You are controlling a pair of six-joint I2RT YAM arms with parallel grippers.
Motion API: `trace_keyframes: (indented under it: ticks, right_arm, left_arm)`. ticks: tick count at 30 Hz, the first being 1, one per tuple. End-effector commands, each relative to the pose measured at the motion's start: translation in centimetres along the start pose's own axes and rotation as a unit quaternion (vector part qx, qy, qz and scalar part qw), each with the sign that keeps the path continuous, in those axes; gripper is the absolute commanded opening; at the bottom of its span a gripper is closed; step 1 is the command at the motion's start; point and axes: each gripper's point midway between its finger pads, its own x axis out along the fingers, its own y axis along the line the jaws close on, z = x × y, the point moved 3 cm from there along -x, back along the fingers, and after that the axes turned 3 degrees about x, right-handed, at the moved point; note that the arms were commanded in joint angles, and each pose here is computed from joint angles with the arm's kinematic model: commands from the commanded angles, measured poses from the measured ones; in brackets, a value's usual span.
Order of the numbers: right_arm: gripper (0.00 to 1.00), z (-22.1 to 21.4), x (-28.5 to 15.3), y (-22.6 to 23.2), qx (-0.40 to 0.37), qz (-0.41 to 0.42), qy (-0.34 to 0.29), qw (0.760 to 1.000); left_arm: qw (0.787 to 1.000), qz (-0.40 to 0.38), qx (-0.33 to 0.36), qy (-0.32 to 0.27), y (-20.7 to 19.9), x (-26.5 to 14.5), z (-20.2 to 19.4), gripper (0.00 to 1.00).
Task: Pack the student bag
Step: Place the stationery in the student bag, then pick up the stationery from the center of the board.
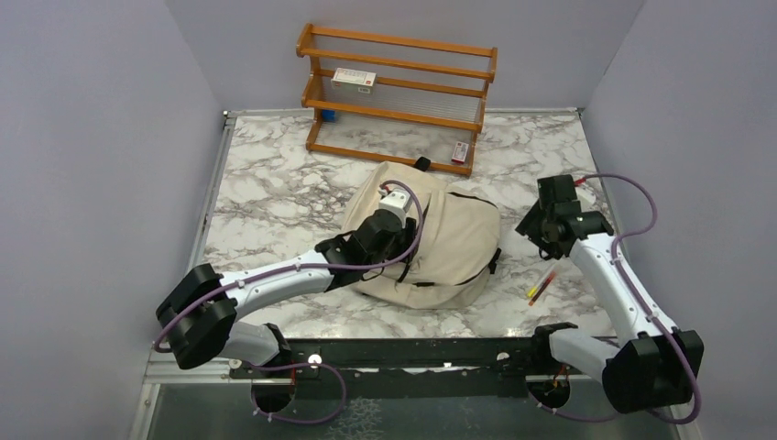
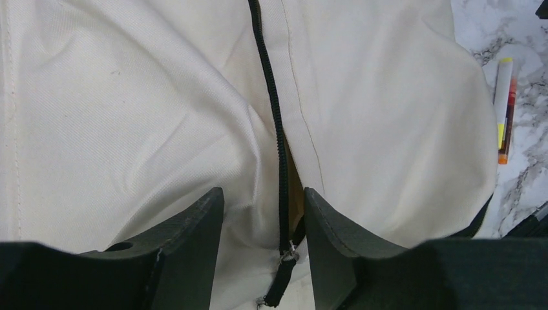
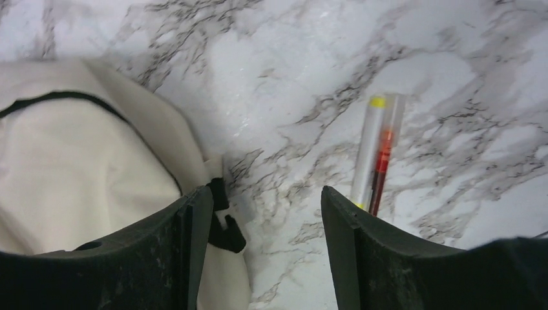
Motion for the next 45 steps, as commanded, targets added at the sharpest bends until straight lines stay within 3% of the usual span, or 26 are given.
trace_keyframes:
  ticks: [1,7,20,45]
  right_arm:
    - [0.67,0.4,0.5,-2.1,0.011,-0.036,0.039,0.999]
    - [0.66,-0.1,2.8,-4.5,0.065,-0.057,0.079,0.993]
    - [0.59,-3.5,5.4,-6.2,0.078,-0.093,0.146,0.982]
    - [0.54,-5.3,5.9,-7.5,0.099,-0.133,0.166,0.972]
  left_arm:
    - [0.996,-0.061,-0.044,-0.041,-1.7,-0.9,0.9,0.51]
    - [0.994,-0.084,-0.047,-0.045,-2.2,-1.0,0.7,0.54]
    - [0.989,-0.129,-0.041,-0.056,-3.6,-1.6,1.5,0.54]
    - [0.987,-0.124,-0.052,-0.090,-3.1,-3.4,3.0,0.56]
